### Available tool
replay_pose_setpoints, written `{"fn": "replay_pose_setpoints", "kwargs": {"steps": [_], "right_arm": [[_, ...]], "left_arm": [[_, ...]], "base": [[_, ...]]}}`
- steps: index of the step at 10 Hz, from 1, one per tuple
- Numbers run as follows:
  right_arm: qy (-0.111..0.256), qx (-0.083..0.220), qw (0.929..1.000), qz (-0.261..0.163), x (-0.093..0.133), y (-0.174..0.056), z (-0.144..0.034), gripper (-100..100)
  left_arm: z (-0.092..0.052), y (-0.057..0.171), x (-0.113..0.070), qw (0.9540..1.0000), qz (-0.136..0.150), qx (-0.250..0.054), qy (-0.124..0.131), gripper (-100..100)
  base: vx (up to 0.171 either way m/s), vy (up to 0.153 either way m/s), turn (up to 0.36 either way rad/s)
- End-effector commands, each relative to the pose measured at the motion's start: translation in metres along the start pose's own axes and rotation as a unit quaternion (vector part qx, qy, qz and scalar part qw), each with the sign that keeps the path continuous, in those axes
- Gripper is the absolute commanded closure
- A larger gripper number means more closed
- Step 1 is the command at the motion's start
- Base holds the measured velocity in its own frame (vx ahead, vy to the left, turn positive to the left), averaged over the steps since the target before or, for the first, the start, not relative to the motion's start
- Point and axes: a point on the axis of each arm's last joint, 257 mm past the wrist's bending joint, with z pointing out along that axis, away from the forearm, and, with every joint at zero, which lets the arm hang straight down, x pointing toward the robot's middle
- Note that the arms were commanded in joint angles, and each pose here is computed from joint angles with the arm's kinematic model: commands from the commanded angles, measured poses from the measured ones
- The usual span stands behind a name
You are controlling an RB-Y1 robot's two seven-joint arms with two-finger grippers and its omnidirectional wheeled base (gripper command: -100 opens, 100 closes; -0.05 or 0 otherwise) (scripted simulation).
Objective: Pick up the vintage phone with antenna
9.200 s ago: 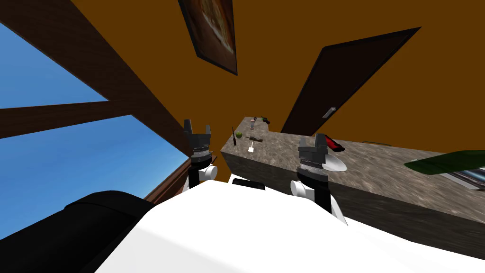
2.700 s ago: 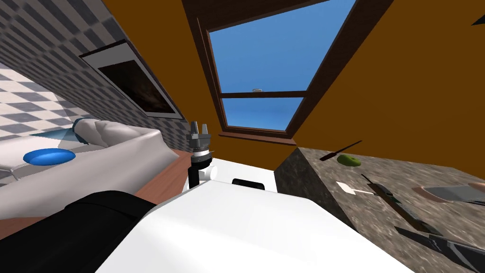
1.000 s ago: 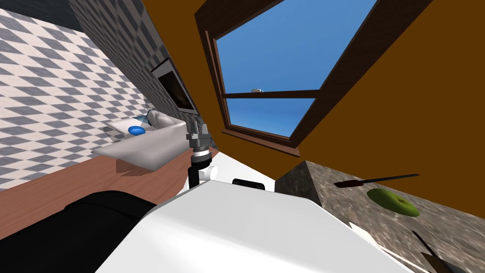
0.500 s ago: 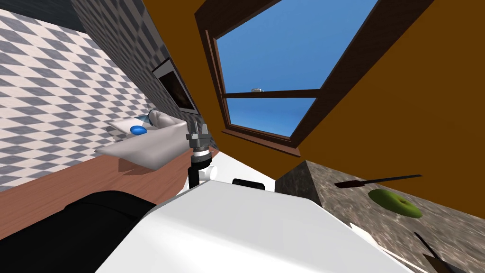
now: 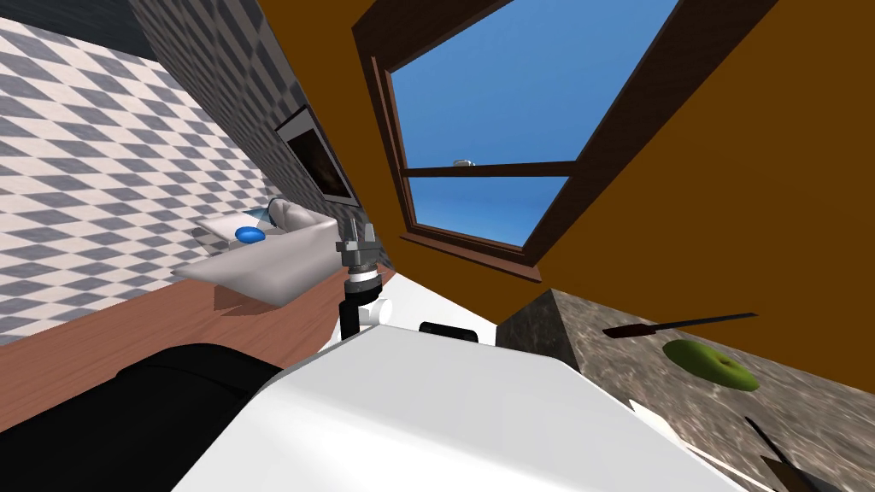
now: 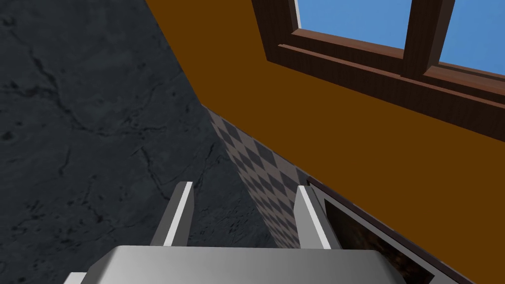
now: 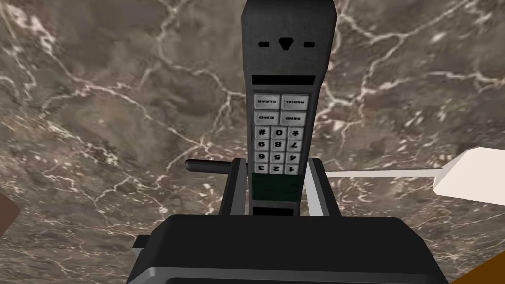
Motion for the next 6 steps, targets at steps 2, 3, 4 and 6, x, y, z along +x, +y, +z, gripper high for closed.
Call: {"fn": "replay_pose_setpoints", "kwargs": {"steps": [2, 3, 4, 6], "right_arm": [[0.0, 0.0, 1.0, 0.0, 0.0, 0.0, 0.0, 0], [0.005, 0.0, 1.0, -0.002, -0.005, -0.003, -0.012, 100], [0.007, 0.0, 1.0, -0.003, -0.006, -0.003, -0.016, 100], [0.006, 0.0, 1.0, -0.003, -0.006, -0.002, -0.014, 0]], "left_arm": [[0.0, 0.0, 0.0, 1.0, 0.0, 0.0, 0.0, 0], [0.0, 0.0, 0.0, 1.0, 0.0, 0.0, 0.0, 0], [0.0, 0.0, 0.0, 1.0, 0.0, 0.0, 0.0, 0], [0.0, 0.0, 0.0, 1.0, 0.0, 0.0, 0.0, 0]], "base": [[0.0, 0.0, 0.0], [0.011, 0.009, -0.048], [0.022, 0.012, -0.051], [0.005, 0.002, -0.003]]}}
